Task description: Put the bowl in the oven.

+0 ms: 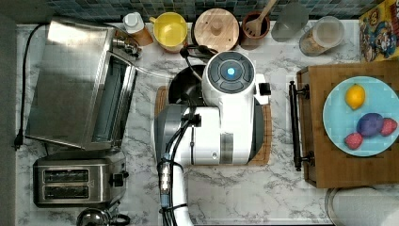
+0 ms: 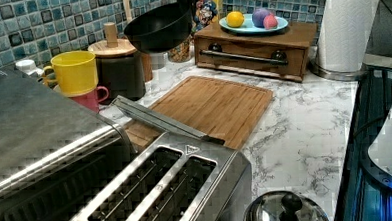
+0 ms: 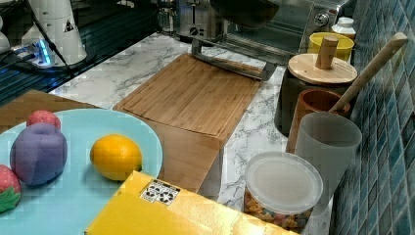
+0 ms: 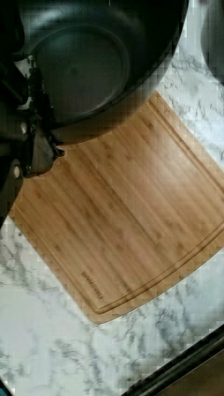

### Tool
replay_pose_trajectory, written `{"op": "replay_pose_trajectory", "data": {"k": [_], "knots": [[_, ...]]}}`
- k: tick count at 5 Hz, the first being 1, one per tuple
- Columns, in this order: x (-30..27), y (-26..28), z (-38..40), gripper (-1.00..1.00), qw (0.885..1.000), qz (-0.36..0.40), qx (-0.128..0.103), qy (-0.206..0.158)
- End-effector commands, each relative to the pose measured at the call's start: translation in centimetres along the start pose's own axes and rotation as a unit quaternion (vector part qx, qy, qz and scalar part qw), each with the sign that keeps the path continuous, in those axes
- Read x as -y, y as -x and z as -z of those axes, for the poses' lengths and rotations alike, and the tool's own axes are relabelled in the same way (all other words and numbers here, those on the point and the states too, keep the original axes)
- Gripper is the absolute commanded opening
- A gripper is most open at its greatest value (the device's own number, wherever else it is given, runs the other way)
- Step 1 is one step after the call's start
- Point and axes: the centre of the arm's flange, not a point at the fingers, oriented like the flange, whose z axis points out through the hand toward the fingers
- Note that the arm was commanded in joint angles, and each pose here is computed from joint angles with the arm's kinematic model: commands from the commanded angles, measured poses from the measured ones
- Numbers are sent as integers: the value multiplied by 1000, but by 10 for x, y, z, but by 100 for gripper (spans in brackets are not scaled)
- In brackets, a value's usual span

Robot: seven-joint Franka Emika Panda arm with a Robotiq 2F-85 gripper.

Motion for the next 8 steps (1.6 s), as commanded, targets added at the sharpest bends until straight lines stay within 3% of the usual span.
{"op": "replay_pose_trajectory", "data": {"k": [1,2,4,6,7,8], "knots": [[68,76,0,-100,982,179,-37,-50],[90,92,-9,-100,979,194,-49,-46],[114,86,-31,-100,985,168,-35,-36],[134,91,-42,-100,984,160,-45,-66],[155,104,-52,-100,980,177,-49,-74],[168,118,-58,-100,974,197,-47,-105]]}}
